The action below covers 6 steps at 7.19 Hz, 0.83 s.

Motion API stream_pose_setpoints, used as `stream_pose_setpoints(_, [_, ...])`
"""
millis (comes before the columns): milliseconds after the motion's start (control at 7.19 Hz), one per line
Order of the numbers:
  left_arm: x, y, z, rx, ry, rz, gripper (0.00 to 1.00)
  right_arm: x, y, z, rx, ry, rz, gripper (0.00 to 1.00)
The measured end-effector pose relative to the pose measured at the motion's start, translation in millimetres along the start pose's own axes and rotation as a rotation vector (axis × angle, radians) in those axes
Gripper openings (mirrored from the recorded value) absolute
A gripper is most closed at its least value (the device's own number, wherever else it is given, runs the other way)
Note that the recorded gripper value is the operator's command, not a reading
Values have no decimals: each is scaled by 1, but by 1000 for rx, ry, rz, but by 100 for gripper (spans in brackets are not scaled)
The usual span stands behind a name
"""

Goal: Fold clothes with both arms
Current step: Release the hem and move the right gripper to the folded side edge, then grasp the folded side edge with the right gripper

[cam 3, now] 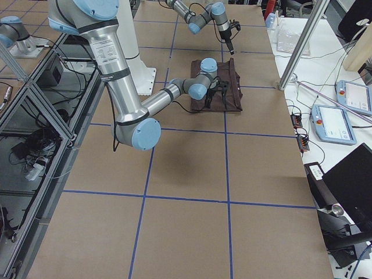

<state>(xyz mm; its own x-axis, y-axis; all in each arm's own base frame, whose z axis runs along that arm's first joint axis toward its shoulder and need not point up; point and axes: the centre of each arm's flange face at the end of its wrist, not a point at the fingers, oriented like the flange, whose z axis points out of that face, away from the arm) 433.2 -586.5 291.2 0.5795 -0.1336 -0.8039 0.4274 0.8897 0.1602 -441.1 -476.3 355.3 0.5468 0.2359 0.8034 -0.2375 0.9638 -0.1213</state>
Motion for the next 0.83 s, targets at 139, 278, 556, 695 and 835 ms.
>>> stream_pose_setpoints(139, [2, 0, -3, 3, 6, 0, 100, 7, 16, 11, -10, 17, -8, 38])
stream_pose_setpoints(278, [3, 0, -6, 5, 12, 1, 100, 10, 24, 16, -16, 26, -13, 13])
stream_pose_setpoints(556, [3, 0, -7, 6, 14, 2, 100, 11, 30, 22, -24, 32, -19, 0])
stream_pose_setpoints(695, [3, 0, -7, 6, 14, 4, 100, 10, 32, 22, -27, 31, -21, 0])
stream_pose_setpoints(835, [2, 0, -7, 6, 14, 6, 100, 9, 33, 21, -33, 27, -24, 0])
